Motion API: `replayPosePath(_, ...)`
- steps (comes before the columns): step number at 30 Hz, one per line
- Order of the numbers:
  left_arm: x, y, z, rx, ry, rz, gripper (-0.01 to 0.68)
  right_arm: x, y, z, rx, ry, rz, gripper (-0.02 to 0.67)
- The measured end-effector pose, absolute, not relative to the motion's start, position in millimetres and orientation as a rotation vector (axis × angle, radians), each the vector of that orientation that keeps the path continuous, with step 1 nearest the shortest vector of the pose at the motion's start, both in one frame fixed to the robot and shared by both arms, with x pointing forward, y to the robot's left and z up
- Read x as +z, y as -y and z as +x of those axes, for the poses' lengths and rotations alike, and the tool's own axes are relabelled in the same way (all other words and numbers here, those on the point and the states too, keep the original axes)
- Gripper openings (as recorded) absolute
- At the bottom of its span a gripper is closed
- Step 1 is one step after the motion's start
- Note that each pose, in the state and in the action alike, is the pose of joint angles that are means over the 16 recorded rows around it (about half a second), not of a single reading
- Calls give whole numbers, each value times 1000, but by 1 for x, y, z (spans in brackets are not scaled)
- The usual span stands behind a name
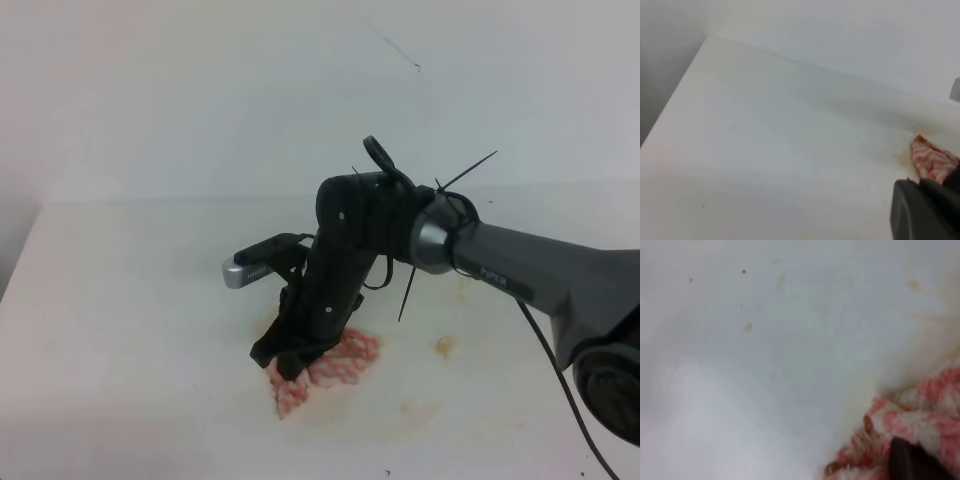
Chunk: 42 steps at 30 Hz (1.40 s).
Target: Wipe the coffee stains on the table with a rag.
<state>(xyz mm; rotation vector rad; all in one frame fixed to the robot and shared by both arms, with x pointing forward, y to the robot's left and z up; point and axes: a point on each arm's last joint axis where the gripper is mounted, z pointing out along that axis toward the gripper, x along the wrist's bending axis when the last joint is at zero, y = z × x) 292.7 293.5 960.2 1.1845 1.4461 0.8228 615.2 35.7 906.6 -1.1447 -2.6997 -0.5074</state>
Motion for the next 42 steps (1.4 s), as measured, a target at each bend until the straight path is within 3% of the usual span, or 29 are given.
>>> replayPosePath(12, 960, -293, 293, 823, -1446, 1184, -3, 917, -25, 614, -380, 2734, -1269, 30)
replayPosePath(26, 960, -293, 293, 823, -1446, 1184, -3, 940, 42, 621, -464, 2736, -1421, 30)
replayPosePath(35, 960, -293, 293, 823, -1446, 1185, -3, 926, 68, 607, -431, 2720, -1372, 30)
replayPosePath(42, 960, -293, 293, 822, -1447, 1185, -3, 913, 98, 618, -369, 2661, -1476, 30)
